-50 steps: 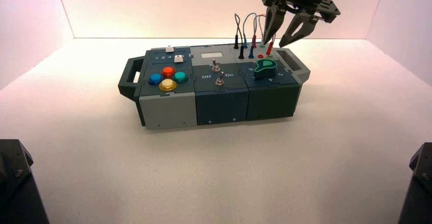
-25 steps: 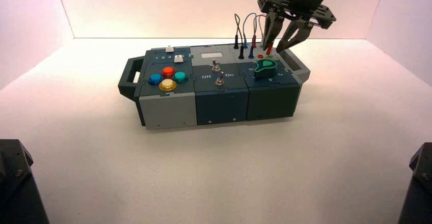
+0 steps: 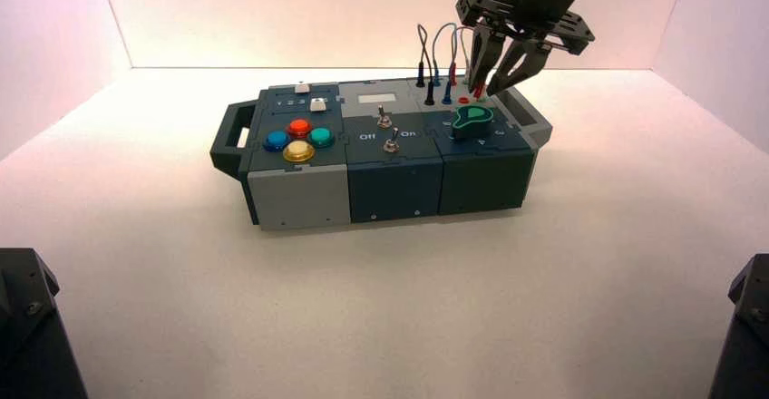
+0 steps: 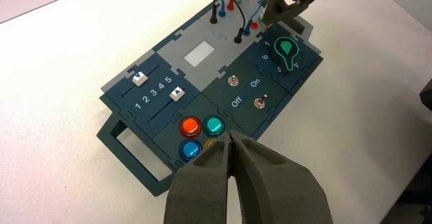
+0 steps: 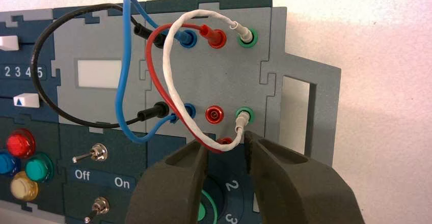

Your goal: Insert the red wire.

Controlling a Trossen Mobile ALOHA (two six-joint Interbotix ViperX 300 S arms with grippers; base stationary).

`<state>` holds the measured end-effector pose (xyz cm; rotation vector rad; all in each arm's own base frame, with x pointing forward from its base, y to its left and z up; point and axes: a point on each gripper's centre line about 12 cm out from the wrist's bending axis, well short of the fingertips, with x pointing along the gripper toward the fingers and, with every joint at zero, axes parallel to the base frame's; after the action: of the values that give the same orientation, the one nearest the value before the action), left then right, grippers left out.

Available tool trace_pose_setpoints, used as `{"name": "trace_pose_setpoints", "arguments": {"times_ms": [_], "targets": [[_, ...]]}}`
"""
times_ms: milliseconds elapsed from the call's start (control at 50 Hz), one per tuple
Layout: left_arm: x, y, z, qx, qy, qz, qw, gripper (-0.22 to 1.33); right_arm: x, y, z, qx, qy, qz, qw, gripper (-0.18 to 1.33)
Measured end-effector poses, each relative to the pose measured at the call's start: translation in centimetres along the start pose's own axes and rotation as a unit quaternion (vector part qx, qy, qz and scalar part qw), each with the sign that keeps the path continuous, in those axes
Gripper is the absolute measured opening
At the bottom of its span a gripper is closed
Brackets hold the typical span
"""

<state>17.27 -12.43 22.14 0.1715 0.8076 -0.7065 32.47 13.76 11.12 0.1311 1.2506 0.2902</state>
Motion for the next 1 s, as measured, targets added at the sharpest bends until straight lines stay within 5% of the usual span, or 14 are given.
{"name": "trace_pose_setpoints", "arguments": {"times_ms": [320,500,1000], "targets": [[0.26,0.06,-0.08,-0.001,0.005,0.000,1.0000,-0.16,0.11,0.28,0.53,-0.001,0.011,0.003,0.9999,0.62],[0.33,0.07,-0.11,-0.002,0.007,0.000,1.0000,-0.16,0.30,0.29,0.58,-0.001,0.016,0.003,0.9999,0.44],[0.33,0.08,-0.09,-0.002,0.006,0.000,1.0000,-0.16,0.22,0.38,0.24,-0.003,0.036,0.006,0.9993,0.44]]}}
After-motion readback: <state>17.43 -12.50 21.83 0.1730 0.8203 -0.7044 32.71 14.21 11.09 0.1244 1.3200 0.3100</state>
